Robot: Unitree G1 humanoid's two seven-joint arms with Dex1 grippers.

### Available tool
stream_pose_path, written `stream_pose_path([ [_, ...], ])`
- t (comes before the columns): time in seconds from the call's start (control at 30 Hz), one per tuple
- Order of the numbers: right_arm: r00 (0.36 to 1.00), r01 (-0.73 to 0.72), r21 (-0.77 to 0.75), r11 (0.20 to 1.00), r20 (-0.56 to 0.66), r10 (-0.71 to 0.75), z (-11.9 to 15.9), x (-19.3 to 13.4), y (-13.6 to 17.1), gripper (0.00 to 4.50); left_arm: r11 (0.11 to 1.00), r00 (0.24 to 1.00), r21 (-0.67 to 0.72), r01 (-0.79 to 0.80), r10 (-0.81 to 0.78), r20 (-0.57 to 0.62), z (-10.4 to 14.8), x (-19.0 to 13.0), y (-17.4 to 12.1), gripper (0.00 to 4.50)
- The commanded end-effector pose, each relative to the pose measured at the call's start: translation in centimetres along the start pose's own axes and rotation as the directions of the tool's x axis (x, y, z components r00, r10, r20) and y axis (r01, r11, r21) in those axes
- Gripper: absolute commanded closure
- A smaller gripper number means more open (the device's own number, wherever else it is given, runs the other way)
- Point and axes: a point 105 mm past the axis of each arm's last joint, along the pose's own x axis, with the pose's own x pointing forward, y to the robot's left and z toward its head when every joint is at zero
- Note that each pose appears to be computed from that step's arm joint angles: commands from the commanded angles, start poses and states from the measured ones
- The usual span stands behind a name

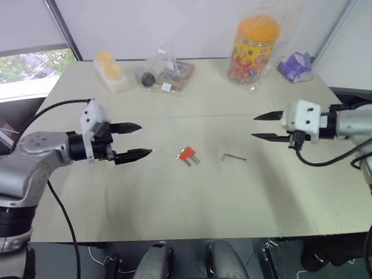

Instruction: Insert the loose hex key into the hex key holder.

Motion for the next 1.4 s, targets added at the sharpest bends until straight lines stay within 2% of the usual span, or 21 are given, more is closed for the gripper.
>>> stream_pose_path([
  [0.03,1.000,-0.014,-0.047,0.999,0.020,0.015,1.4,-0.3,-1.0,2.47,0.999,0.999,0.022,0.042,-0.042,-0.011,0.3,0.0,-0.3,0.08],
  [0.23,0.998,-0.040,-0.042,0.998,0.044,0.041,1.7,0.5,-1.1,2.47,0.999,0.999,0.021,0.035,-0.035,0.000,0.3,0.3,-0.4,0.08],
  [0.57,0.992,-0.074,-0.049,0.996,0.099,0.078,2.0,2.4,-1.1,2.47,0.999,0.999,0.003,-0.044,0.044,0.027,1.1,-1.0,0.2,0.08],
  [0.97,0.987,-0.097,-0.067,0.993,0.122,0.104,1.4,4.6,-0.9,2.47,0.995,0.995,-0.004,-0.097,0.097,0.010,0.5,-1.5,0.0,0.08],
  [1.17,0.975,-0.086,-0.056,0.995,0.200,0.095,1.6,9.5,0.2,2.47,0.994,0.994,-0.016,-0.108,0.108,0.004,0.1,-1.3,0.1,0.08],
  [1.23,0.979,-0.058,-0.080,0.995,0.193,0.072,1.1,11.6,0.3,2.47,0.992,0.992,-0.007,-0.126,0.126,-0.002,-0.1,-1.2,0.4,0.08],
  [1.4,0.984,0.073,-0.079,0.994,0.167,-0.059,-0.3,15.3,-0.2,2.47,0.991,0.991,-0.008,-0.137,0.137,-0.003,-0.4,-1.2,0.0,0.08],
])
